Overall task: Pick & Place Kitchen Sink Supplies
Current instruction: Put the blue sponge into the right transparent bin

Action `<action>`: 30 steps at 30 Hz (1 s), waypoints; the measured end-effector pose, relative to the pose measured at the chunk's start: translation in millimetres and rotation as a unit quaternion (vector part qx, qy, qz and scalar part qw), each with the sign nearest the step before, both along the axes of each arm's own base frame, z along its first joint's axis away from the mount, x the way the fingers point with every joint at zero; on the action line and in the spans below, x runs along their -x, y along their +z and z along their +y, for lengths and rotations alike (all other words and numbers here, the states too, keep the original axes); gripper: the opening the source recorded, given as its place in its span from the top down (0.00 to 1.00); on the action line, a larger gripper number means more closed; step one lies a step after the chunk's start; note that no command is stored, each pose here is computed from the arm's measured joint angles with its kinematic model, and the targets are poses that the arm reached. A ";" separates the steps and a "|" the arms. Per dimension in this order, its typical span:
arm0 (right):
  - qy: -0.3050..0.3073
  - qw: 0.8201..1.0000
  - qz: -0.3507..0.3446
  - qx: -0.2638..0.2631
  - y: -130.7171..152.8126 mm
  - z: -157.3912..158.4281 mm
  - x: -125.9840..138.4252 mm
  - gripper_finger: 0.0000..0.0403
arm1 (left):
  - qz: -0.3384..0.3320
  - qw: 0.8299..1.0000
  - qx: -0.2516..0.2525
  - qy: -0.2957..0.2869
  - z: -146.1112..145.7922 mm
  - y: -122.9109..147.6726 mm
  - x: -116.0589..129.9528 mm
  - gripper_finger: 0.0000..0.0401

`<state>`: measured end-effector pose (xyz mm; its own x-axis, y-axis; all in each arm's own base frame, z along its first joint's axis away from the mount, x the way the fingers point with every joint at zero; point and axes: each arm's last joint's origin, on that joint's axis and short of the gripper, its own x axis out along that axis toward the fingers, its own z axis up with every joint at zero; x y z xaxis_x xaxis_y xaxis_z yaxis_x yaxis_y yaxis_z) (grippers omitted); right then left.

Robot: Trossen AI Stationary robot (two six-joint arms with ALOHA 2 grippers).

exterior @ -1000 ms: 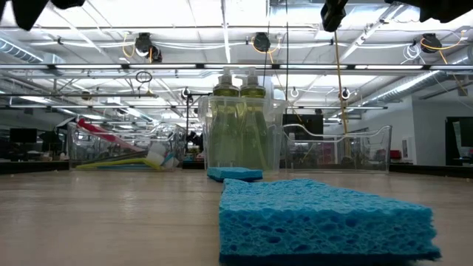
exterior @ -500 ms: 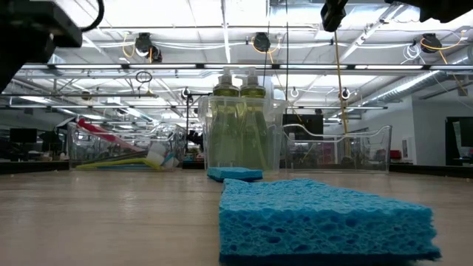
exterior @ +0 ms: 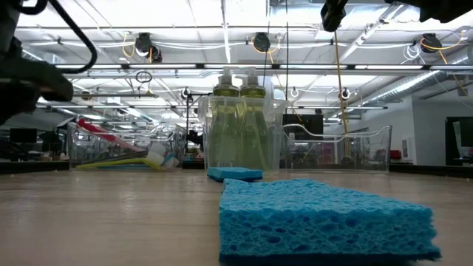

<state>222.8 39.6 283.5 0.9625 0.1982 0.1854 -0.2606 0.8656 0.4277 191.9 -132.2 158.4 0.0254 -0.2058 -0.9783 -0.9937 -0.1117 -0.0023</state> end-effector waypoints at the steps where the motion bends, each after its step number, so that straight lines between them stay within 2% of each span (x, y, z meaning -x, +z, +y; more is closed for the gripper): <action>1: 0.000 1.000 0.000 0.000 0.0 0.0 0.0 0.51 | 0.000 1.000 -0.001 -0.003 -1.3 -3.4 -2.0 0.44; 5: 0.000 1.000 -0.001 0.002 0.0 0.0 0.0 0.51 | 0.033 0.999 0.008 -0.017 -7.0 -21.5 -8.3 0.46; 8: 0.000 1.000 0.000 0.002 0.0 0.0 0.0 0.51 | 0.046 0.998 0.005 -0.032 -10.1 -33.8 -12.8 0.52; 12: 0.000 1.000 0.000 0.002 0.0 0.0 0.0 0.51 | 0.030 0.999 -0.007 -0.042 -11.1 -38.8 -16.6 0.66; 17: -0.001 1.000 0.000 0.002 0.0 0.0 0.0 0.51 | 0.000 0.998 -0.028 -0.052 -9.1 -33.6 -16.8 0.92; 19: -0.001 1.000 0.000 0.002 0.0 0.0 0.0 0.51 | -0.010 0.997 -0.038 -0.059 -8.2 -32.0 -15.9 0.97; 21: -0.001 1.000 0.000 0.002 0.0 0.0 0.0 0.51 | -0.022 0.997 -0.043 -0.064 -7.7 -30.6 -16.2 0.96; 23: -0.001 1.000 -0.001 0.004 0.0 0.0 0.0 0.51 | -0.049 0.995 -0.043 -0.077 -7.6 -29.3 -19.4 0.95; 27: -0.004 1.000 -0.003 0.012 0.0 -0.1 0.0 0.51 | -0.145 0.984 -0.050 -0.092 -9.7 -17.0 -28.0 0.98; 30: -0.005 1.000 -0.003 0.013 0.0 -0.3 -0.1 0.51 | -0.247 0.961 -0.073 -0.101 -10.1 2.9 -35.2 0.98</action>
